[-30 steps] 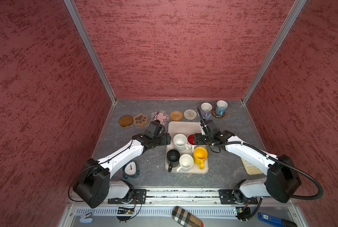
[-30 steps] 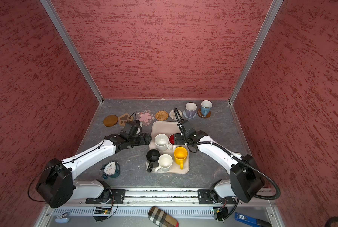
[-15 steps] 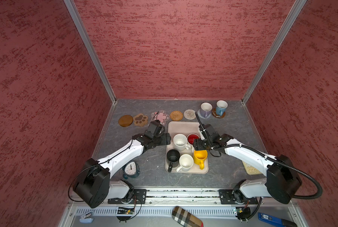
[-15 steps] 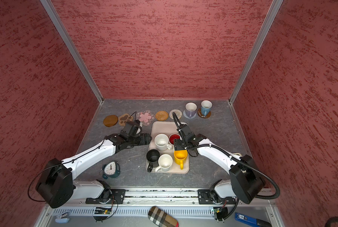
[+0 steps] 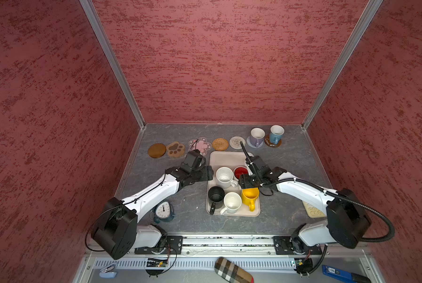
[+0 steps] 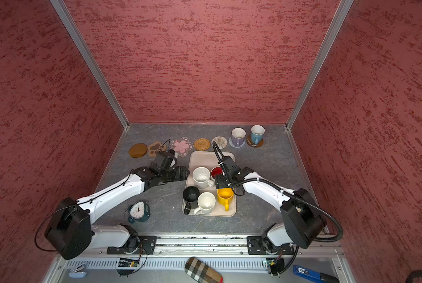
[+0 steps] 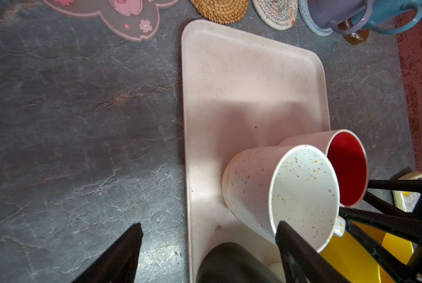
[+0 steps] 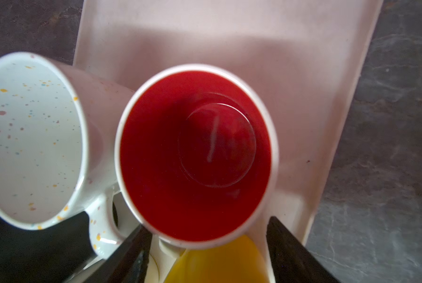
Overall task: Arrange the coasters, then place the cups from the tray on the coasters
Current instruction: 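Lower the right gripper into the red-lined white mug while the left gripper hovers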
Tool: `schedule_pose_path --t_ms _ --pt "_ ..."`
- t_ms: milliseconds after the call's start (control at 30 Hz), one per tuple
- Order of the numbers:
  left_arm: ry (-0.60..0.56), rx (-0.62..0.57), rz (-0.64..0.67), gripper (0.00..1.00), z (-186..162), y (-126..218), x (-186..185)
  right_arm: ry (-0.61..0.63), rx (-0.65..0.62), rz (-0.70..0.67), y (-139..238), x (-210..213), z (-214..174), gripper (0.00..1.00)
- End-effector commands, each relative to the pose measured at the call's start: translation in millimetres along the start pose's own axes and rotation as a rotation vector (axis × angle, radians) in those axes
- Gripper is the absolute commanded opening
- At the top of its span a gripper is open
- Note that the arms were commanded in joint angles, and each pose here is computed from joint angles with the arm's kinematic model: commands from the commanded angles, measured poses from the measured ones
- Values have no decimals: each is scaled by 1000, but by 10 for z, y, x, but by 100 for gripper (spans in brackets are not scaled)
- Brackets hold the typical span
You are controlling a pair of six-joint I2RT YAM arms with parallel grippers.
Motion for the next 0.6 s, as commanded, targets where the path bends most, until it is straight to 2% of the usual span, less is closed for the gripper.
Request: schedule_pose_path --t_ms 0,200,567 --pt "3 -15 -1 86 12 21 8 -1 -23 -64 -21 -56 55 71" --pt "3 -15 0 86 0 33 13 19 -50 -138 44 -138 113 61" --pt "5 -19 5 87 -11 55 31 32 -42 -133 -31 -104 148 47"
Point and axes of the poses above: each gripper's point midway between its finger pads, its own y axis back along the fingers, its own x axis along the line the jaws close on, z = x × y, the point moved 4 cm from there along y, back along the fingers, and after that the axes turned 5 degrees about -y, right-handed, at the moved point
